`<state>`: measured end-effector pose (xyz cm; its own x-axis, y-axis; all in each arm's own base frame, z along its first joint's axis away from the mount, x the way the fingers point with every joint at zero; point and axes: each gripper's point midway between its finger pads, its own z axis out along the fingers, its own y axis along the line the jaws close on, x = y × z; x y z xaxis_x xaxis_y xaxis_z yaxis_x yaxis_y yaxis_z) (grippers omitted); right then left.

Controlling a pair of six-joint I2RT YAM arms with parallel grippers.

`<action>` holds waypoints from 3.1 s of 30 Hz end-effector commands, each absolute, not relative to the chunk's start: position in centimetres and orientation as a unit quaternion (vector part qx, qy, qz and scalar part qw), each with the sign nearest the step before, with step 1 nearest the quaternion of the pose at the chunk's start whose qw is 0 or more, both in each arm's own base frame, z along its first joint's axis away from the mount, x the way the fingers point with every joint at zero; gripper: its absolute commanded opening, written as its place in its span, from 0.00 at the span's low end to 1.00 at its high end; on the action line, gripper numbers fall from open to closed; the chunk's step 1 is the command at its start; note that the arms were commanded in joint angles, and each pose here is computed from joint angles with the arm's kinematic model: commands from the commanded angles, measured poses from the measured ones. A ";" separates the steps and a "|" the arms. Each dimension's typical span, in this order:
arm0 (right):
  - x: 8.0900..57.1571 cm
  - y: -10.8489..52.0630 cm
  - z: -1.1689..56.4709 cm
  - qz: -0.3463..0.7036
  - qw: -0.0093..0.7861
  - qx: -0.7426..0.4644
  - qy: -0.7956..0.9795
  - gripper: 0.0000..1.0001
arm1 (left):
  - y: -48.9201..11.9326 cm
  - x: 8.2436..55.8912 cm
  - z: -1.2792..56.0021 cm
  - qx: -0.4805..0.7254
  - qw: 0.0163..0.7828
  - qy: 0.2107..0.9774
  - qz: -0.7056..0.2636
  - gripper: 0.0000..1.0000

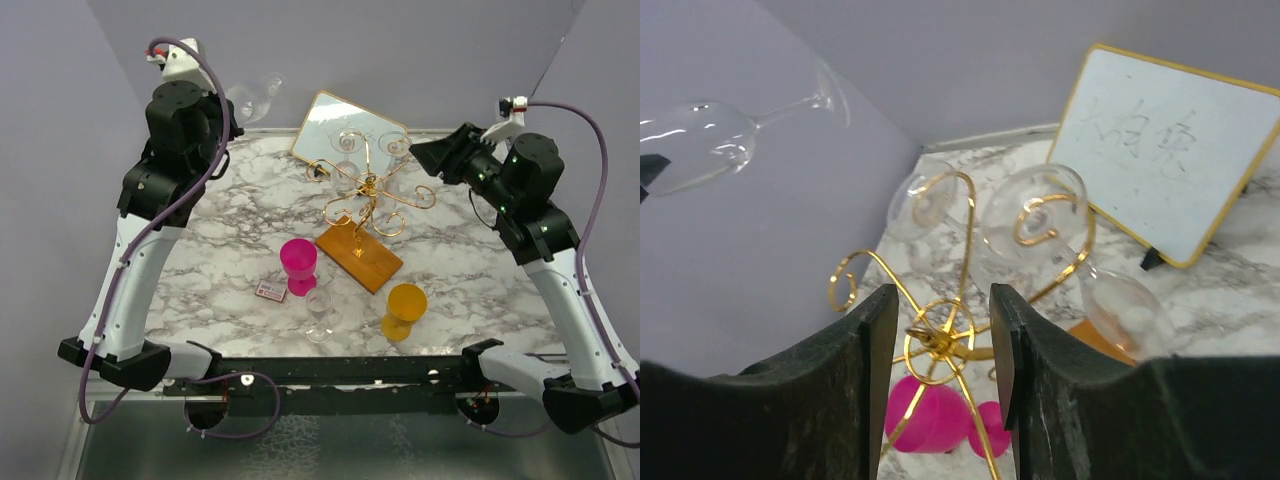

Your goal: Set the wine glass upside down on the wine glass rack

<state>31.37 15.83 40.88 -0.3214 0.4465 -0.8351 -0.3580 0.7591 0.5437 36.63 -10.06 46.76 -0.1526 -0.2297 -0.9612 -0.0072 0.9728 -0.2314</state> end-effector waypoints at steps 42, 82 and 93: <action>36.4 27.9 58.5 0.644 0.525 0.211 0.515 0.43 | -20.1 30.3 60.8 0.006 0.699 0.491 -0.520 0.00; 35.8 30.9 59.8 0.707 0.468 0.218 0.482 0.33 | -20.8 29.4 59.5 0.013 0.677 0.489 -0.550 0.00; 35.4 30.0 61.4 0.690 0.529 0.187 0.457 0.01 | -20.3 29.1 58.5 0.008 0.678 0.502 -0.537 0.28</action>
